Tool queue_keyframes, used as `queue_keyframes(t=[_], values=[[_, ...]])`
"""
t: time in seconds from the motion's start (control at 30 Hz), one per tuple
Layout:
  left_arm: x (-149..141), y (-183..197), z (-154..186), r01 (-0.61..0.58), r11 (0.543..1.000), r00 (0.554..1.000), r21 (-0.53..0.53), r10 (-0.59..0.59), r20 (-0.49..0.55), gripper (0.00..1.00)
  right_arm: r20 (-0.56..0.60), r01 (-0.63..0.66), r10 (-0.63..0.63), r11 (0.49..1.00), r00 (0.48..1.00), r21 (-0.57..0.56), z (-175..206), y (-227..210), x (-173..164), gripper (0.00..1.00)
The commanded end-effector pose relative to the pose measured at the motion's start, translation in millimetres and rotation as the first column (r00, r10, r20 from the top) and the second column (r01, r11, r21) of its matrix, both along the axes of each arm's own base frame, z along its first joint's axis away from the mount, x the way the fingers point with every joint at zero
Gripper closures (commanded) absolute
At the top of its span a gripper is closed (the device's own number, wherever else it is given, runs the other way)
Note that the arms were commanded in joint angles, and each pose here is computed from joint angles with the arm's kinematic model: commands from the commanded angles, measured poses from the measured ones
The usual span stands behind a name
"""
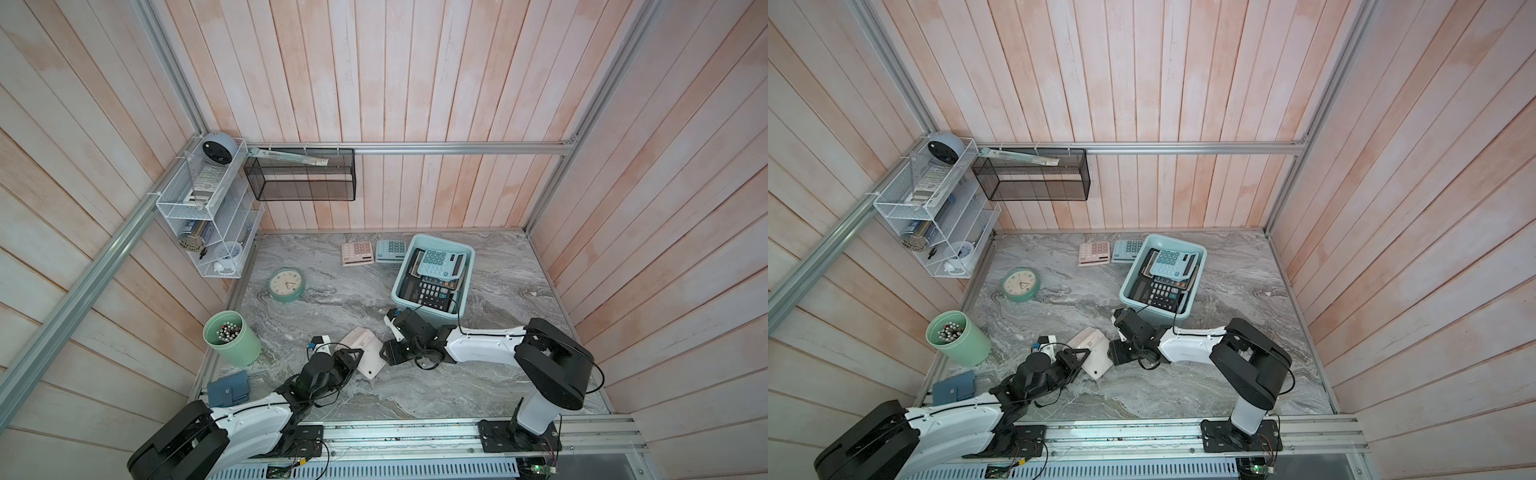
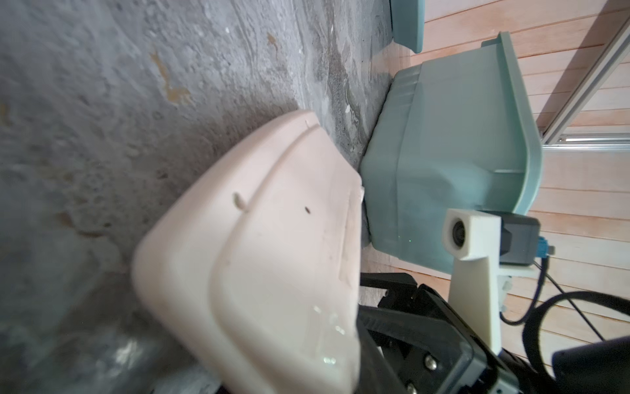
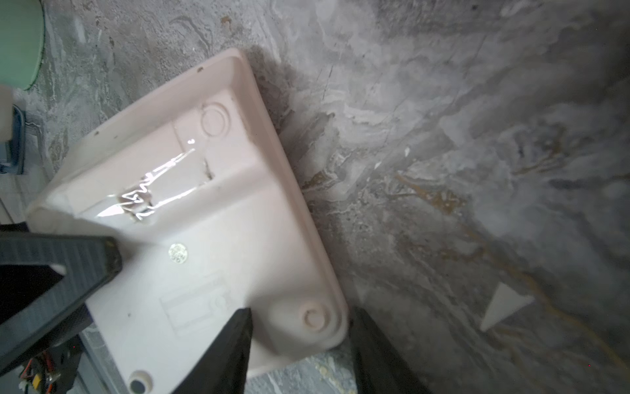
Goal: Put the calculator in the storage box
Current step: Pick up the calculator at the center of the board.
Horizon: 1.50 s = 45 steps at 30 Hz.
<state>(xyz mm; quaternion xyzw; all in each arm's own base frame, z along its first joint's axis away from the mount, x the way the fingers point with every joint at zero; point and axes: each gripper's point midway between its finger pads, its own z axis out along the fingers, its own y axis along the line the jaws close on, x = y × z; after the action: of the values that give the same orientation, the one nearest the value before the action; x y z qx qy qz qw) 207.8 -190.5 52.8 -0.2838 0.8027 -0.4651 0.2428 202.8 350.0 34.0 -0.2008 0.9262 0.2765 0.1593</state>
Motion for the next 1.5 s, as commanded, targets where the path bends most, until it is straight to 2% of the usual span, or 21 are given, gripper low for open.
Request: queue_keyframes(t=[0.0, 0.27, 0.57, 0.73, 0.87, 0.97, 1.17, 1.4, 1.47], values=[[8, -10, 27, 0.024, 0.999, 0.997, -0.032, -0.022, 0.074, 0.76, -0.042, -0.025, 0.025, 1.000, 0.999, 0.001, 2, -5, -15, 0.48], [9, -5, 34, 0.024, 0.999, 0.996, 0.032, -0.026, 0.086, 0.85, 0.001, 0.012, -0.012, 1.000, 1.000, 0.028, 43, -17, -14, 0.43], [11, -4, 37, 0.033, 0.994, 0.996, 0.104, -0.042, 0.078, 1.00, -0.002, 0.091, -0.092, 0.989, 0.996, 0.113, 80, -31, -8, 0.43], [12, -3, 48, 0.049, 0.985, 0.993, 0.168, -0.066, 0.097, 1.00, -0.002, 0.121, -0.122, 0.977, 0.993, 0.178, 99, -34, -6, 0.41], [13, 3, 71, 0.044, 0.963, 0.985, 0.266, -0.087, 0.152, 1.00, 0.002, 0.132, -0.138, 0.956, 0.990, 0.263, 125, -35, -3, 0.31], [12, 9, 96, 0.028, 0.927, 0.970, 0.375, -0.115, 0.212, 1.00, 0.021, 0.158, -0.174, 0.931, 0.984, 0.331, 149, -42, 3, 0.22], [13, 19, 141, -0.026, 0.805, 0.933, 0.593, -0.194, 0.303, 1.00, 0.010, 0.245, -0.277, 0.866, 0.961, 0.435, 195, -76, 19, 0.02], [16, 16, 191, -0.093, 0.653, 0.873, 0.751, -0.310, 0.377, 1.00, -0.050, 0.369, -0.397, 0.790, 0.916, 0.489, 227, -112, 39, 0.02], [17, 12, 207, -0.127, 0.597, 0.847, 0.792, -0.350, 0.399, 1.00, -0.076, 0.405, -0.426, 0.769, 0.901, 0.495, 235, -121, 45, 0.02]])
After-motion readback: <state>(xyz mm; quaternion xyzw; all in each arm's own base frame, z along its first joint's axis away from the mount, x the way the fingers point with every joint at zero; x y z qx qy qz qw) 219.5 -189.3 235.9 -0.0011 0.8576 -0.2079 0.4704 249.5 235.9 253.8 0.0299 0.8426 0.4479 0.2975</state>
